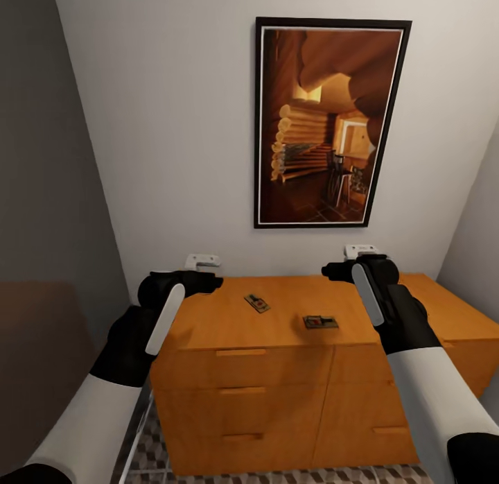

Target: Take the four mousetraps from the cabinet in the bathroom and place them on the bathroom floor. Make sure all four end up on the same floor surface, and ensure that at least two of them are either under or directly next to the same bathroom sink.

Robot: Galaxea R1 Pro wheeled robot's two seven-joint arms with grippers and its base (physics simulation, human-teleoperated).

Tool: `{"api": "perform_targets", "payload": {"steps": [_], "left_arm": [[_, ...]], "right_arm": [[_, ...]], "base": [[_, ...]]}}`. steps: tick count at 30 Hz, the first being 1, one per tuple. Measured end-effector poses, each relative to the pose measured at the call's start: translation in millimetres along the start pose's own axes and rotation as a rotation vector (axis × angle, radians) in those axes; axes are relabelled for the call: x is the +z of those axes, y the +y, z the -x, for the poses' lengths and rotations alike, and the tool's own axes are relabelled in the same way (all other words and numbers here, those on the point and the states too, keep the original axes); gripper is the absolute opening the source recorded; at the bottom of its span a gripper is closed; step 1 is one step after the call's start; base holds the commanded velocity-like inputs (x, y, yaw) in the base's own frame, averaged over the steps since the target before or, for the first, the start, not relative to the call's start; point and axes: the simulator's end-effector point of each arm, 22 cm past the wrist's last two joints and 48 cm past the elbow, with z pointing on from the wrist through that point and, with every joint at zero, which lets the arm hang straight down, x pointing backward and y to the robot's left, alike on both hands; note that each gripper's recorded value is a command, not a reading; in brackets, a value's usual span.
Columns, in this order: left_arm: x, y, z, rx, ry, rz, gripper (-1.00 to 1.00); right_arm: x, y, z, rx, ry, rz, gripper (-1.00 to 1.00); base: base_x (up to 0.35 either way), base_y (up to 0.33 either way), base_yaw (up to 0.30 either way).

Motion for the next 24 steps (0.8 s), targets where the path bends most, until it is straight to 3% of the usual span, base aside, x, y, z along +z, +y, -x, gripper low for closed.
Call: {"api": "perform_targets", "payload": {"steps": [9, 24], "left_arm": [[0.5, 2.1, 0.3, -0.006, -0.001, 0.004, 1.00], [5.6, 1.0, -8.2, -0.014, 0.025, -0.005, 1.00]], "right_arm": [[0.3, 1.8, -0.2, -0.006, 0.000, 0.002, 1.00], [-0.2, 10.2, 0.0, 0.003, 0.000, 0.035, 1.00]], "base": [[0.217, 0.000, 0.000], [0.027, 0.000, 0.000]]}}
